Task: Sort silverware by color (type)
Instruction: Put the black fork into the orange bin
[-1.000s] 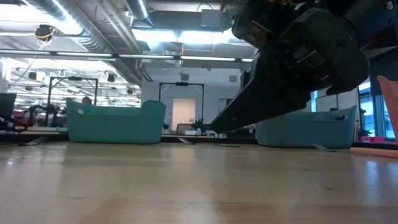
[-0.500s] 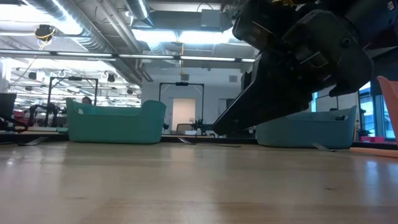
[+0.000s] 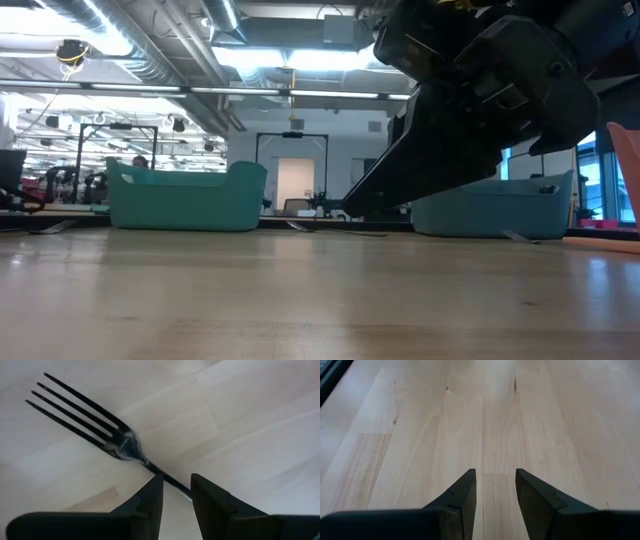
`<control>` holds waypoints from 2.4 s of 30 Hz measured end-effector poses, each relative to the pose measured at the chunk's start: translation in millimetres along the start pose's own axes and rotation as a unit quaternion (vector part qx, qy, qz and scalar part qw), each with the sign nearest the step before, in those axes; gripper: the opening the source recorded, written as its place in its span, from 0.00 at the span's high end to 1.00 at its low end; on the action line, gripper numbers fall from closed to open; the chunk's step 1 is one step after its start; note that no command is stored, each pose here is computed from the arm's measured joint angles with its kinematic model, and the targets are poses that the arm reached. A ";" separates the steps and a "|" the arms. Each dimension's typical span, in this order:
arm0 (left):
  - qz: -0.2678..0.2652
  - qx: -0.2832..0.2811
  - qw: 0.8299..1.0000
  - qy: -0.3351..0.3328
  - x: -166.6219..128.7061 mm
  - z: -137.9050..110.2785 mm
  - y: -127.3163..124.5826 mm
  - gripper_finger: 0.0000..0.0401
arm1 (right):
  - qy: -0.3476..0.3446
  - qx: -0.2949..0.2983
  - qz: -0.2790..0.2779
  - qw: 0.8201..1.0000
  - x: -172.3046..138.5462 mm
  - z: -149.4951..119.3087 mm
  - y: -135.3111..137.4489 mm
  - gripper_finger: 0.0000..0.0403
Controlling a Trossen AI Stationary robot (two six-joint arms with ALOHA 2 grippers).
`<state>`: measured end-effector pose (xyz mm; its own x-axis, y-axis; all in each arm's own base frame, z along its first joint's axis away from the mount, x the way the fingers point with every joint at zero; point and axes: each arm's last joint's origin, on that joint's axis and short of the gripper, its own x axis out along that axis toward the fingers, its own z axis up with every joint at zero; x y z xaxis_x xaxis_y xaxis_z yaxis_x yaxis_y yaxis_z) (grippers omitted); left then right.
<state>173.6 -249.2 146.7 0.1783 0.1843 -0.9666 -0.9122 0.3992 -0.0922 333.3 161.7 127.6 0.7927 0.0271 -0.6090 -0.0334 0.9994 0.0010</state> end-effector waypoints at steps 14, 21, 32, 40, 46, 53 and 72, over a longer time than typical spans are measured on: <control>0.015 -0.001 1.000 0.002 15.5 -4.8 0.0 0.77 | 0.000 0.000 0.000 1.000 0.0 0.0 -0.1 0.69; 0.016 0.061 0.998 0.000 16.3 -4.7 0.3 0.79 | 0.000 0.000 0.000 1.000 0.0 0.0 -0.1 0.69; 0.002 0.128 0.991 -0.030 17.1 -3.5 -0.1 0.98 | 0.002 0.006 0.002 1.000 0.1 -0.2 -0.2 0.69; -0.026 0.187 0.978 -0.091 15.7 -0.7 -0.4 0.97 | -0.006 0.021 0.017 1.000 1.2 2.9 -1.8 0.66; -0.091 0.230 0.948 -0.199 -2.4 6.6 -2.4 0.97 | -0.045 0.035 0.061 0.996 2.6 14.1 -3.9 0.47; -0.142 0.283 0.874 -0.367 -19.5 17.5 -10.2 0.98 | -0.127 0.017 0.060 0.990 0.9 33.8 -4.7 0.32; -0.097 0.287 0.788 -0.537 -19.9 49.4 -45.8 0.98 | -0.331 0.011 -0.015 0.943 -15.7 88.3 -10.0 0.42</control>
<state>230.0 -226.8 182.0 0.7840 0.5996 -0.1604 -0.5670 0.7970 0.2080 375.0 153.0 207.2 0.9998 -0.0012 0.0199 0.0010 0.9999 0.0119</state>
